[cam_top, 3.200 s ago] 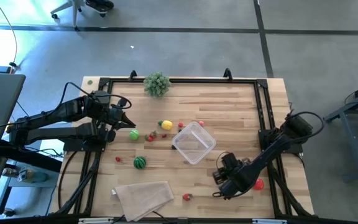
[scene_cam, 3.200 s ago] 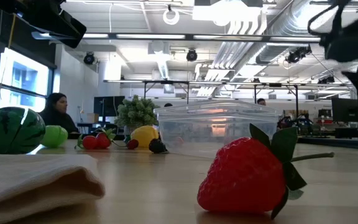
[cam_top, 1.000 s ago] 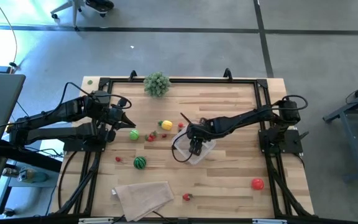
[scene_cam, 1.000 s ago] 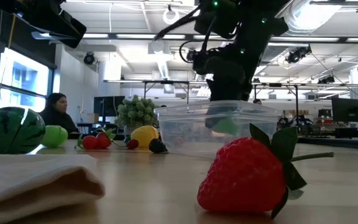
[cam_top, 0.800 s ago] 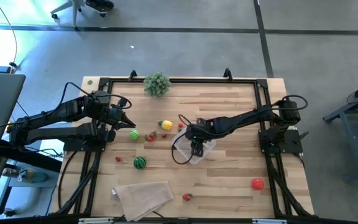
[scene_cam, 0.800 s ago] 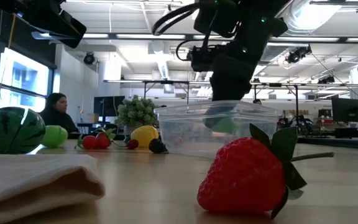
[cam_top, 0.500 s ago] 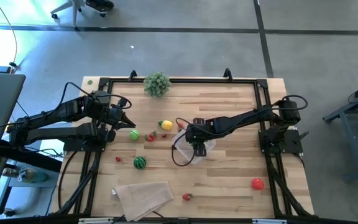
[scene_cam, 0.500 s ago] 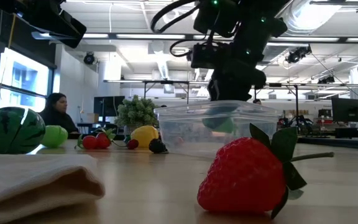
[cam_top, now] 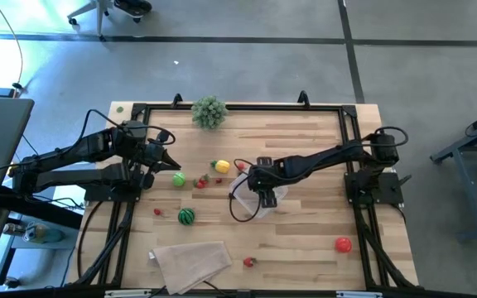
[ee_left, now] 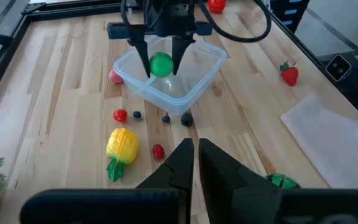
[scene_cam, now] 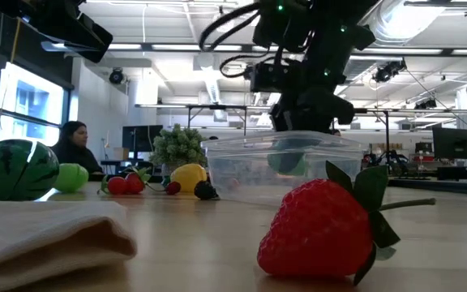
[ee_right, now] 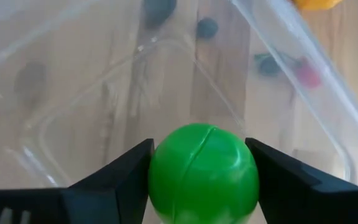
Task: Pick and placing Produce into tupperware
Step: Put the chayote into the transparent bin, then put the tomato into the transparent bin
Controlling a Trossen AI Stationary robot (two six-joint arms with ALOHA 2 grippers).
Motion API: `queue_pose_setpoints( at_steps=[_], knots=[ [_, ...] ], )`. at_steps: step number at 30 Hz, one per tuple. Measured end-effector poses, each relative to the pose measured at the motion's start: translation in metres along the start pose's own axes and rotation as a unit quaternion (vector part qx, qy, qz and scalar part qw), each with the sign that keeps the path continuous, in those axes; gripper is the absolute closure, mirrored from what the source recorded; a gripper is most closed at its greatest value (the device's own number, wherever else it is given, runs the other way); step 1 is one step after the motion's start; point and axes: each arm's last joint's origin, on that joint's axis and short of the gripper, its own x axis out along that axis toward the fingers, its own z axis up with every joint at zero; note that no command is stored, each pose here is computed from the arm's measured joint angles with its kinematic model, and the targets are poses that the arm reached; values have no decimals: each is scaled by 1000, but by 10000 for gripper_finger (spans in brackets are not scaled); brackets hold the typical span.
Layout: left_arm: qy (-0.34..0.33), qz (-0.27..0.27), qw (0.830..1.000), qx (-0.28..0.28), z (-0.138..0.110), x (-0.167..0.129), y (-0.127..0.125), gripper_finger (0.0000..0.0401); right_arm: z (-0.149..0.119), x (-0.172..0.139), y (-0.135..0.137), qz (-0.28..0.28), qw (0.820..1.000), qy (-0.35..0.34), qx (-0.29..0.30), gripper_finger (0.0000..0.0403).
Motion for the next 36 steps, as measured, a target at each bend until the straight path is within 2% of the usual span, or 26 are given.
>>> queue_pose_setpoints(
  at_steps=[9, 24, 32, 36],
  knots=[
    [0, 0, 1000, 0, 0, 0, 0, 384, -4, 18, 1, 11, 1000, 21, 12, 152],
    [0, 0, 1000, 0, 0, 0, 0, 384, 0, 15, 0, -6, 999, 2, 31, 150],
    [0, 0, 1000, 0, 0, 0, 0, 384, 7, -15, 4, -12, 998, -35, 53, 150],
    [0, 0, 1000, 0, 0, 0, 0, 384, 5, -41, 6, -13, 993, -45, 106, 150]
  ],
)
